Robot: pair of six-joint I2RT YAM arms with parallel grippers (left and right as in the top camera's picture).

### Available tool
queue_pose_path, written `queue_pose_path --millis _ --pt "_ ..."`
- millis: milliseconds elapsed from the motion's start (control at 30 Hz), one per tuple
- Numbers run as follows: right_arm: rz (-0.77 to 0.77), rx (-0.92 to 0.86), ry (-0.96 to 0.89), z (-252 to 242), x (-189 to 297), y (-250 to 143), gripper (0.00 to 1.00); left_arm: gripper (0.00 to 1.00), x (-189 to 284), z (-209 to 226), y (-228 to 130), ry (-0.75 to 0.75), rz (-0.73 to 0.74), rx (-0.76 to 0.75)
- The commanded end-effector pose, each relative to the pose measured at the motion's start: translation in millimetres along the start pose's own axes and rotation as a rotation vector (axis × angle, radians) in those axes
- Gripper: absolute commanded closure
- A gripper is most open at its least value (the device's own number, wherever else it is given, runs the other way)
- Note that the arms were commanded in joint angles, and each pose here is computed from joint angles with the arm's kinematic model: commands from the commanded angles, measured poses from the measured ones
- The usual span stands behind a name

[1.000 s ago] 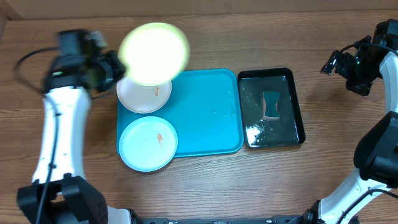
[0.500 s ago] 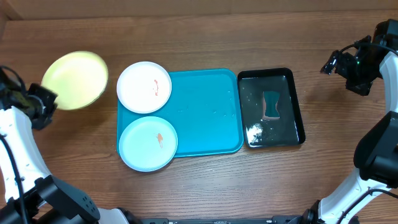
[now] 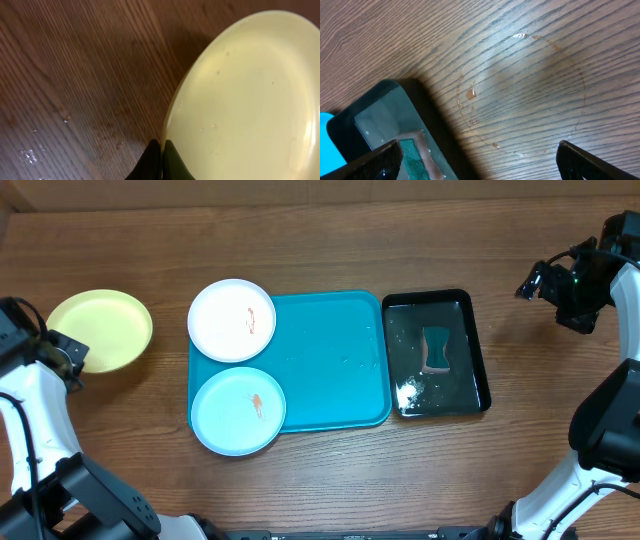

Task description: Clean dirty plates on tray and stack at the side

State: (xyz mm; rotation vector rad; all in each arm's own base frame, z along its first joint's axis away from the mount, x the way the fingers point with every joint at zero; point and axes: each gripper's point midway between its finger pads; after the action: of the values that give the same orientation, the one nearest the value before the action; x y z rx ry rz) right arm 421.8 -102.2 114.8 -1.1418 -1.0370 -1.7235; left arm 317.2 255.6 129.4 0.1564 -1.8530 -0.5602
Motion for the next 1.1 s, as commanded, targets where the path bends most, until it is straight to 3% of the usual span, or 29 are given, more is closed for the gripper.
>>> queue_pose_path --millis 0,467,700,733,767,867,933,1067 --pt "-0.019 0.006 0.008 1.4 4.3 5.7 0.00 0.96 -16.6 9.1 -17.3 0.014 0.007 -0.004" --pt "-0.019 0.006 0.008 1.4 4.3 5.6 0.00 0.96 -76.5 11.4 -63.5 -0.030 0.068 -0.029" --pt "-0.019 0.005 0.008 1.4 4.3 5.7 0.00 0.95 -85.1 0.3 -64.4 -0.085 0.077 -0.057" --pt "-0.019 0.006 0.008 1.4 4.3 5.6 0.00 0.90 -84.1 -2.4 -63.4 -0.096 0.078 -0.062" --pt "-0.019 0.006 0.008 1.4 4.3 5.7 0.00 0.77 -82.8 -5.0 -62.2 -0.105 0.079 -0.073" --pt "-0.019 0.006 0.008 1.4 4.3 5.6 0.00 0.21 -77.9 -8.9 -58.0 -0.116 0.073 -0.082" --pt "-0.019 0.005 0.008 1.4 4.3 5.7 0.00 0.13 -72.4 -13.4 -55.3 -0.132 0.076 -0.081" --pt "-0.019 0.006 0.008 1.4 4.3 5.7 0.00 0.14 -44.9 -42.6 -56.8 -0.275 0.138 -0.069"
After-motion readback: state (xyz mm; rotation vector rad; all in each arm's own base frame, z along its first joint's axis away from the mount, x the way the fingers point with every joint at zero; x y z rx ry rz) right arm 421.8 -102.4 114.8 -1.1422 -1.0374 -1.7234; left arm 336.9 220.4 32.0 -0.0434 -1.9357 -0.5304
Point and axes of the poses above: each gripper's point midway between its finger pads, its own x axis back along the fingers, its own z axis along the line the jaws close on, y = z × x, and after that the axes turned 9 degrees about x, right-handed
